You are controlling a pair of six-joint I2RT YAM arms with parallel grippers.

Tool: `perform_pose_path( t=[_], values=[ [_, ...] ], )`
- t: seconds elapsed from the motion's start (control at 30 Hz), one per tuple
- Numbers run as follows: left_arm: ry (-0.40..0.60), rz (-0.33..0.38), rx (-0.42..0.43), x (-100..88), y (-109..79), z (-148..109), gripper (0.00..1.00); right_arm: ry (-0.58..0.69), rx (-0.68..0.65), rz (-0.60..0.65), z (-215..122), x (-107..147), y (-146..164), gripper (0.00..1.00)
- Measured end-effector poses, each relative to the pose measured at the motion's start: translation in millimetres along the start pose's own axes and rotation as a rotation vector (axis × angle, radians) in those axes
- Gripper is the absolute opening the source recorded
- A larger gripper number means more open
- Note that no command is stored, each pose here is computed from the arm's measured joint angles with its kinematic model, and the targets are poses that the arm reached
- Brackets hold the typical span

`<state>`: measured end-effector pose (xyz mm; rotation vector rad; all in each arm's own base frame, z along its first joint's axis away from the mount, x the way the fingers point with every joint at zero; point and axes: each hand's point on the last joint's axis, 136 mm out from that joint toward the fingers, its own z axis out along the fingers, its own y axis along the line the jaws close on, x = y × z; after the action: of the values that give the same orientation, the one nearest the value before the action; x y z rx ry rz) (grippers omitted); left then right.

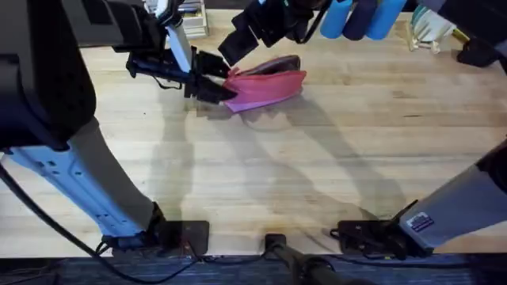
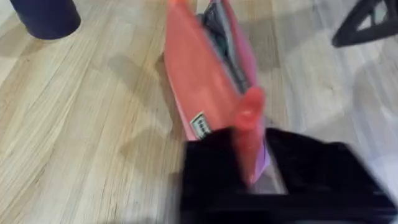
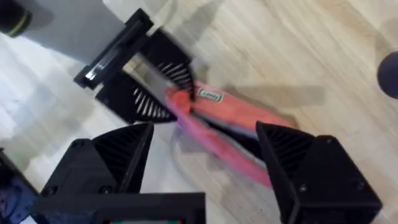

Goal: Unzip the bag, pick up the pens from the table one at a time and place them inside, then zip the bag closed.

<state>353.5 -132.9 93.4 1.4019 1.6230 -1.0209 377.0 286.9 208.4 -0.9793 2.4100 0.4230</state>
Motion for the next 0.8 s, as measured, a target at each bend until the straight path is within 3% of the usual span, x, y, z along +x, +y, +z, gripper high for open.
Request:
perform_pose_path(
  t=[0.1,0.13,0.43,0.8],
  values=[
    [-0.001,0.0,0.0,-0.1,0.0,0.0,0.909,0.006,-0.019,0.002,0.0,1.7,3.3,0.997],
    [0.0,-0.005,0.002,0.1,-0.6,0.0,0.972,0.007,-0.021,0.002,0.0,2.0,3.8,0.996],
    [0.019,-0.065,0.006,6.3,-5.6,-6.8,0.993,0.005,-0.035,0.002,-0.1,1.7,6.2,0.996],
    [-0.007,-0.248,-0.123,30.7,1.1,-67.7,0.994,0.0,-0.068,-0.006,5.7,-0.6,14.1,0.997]
  ],
)
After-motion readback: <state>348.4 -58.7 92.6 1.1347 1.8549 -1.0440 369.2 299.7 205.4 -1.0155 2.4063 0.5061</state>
